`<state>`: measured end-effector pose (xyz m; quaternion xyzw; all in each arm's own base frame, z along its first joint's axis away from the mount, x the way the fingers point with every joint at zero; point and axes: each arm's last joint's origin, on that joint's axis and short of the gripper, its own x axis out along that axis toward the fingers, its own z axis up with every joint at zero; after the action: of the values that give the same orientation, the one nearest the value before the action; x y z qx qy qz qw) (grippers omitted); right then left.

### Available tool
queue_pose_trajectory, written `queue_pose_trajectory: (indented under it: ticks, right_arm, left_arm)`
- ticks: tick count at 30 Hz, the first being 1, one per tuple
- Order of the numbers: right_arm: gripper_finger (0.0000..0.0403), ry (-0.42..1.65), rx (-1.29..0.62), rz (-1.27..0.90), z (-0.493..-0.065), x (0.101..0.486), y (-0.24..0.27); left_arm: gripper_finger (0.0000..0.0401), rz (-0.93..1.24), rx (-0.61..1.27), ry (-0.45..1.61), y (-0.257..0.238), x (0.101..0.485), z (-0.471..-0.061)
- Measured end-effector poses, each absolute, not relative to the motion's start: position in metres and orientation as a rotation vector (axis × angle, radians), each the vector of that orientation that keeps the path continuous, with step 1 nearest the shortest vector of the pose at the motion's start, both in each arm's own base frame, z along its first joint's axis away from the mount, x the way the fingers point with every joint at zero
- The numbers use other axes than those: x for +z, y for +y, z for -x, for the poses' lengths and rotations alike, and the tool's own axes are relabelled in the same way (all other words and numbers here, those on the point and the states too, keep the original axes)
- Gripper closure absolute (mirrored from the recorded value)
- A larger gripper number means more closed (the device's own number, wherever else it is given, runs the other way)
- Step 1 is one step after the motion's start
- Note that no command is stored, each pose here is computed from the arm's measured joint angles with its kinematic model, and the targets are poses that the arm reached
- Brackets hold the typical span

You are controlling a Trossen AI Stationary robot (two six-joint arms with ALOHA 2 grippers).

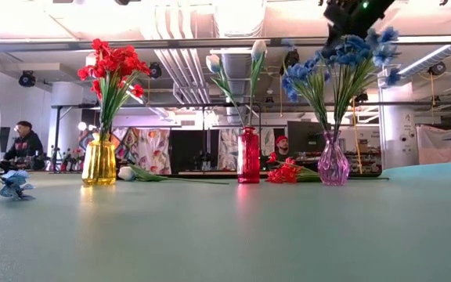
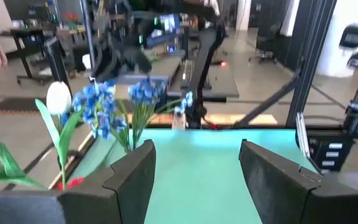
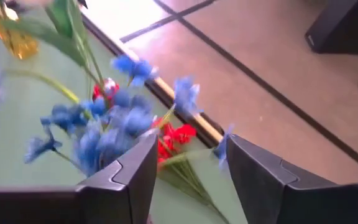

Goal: Sort flowers into vase by color
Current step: Put the right blue flower into the violet vase, then put the blue flower into the violet vase

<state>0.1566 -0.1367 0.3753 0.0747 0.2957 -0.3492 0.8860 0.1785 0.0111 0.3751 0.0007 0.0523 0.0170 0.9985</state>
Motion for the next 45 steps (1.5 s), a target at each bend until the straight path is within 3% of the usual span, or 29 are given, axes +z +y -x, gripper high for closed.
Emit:
queue_pose_trajectory:
  ticks: [7, 21, 34, 45]
  right_arm:
    - [0.0211, 0.489, -0.744, -0.142, -0.152, 0.412, -0.132]
    - [0.0211, 0.454, -0.74, -0.117, -0.149, 0.424, -0.13]
    - [0.0211, 0.446, -0.742, -0.125, -0.149, 0.424, -0.13]
    - [0.0211, 0.458, -0.736, -0.118, -0.149, 0.424, -0.13]
  left_arm:
    - [0.0181, 0.134, 0.04, 0.177, 0.011, 0.37, -0.178]
    - [0.0182, 0.872, 0.2, 0.764, -0.023, 0.331, -0.157]
    - [0.0182, 1.122, 0.516, 1.029, -0.056, 0.308, -0.138]
    - [0.0181, 1.037, 0.687, 1.23, -0.106, 0.268, -0.163]
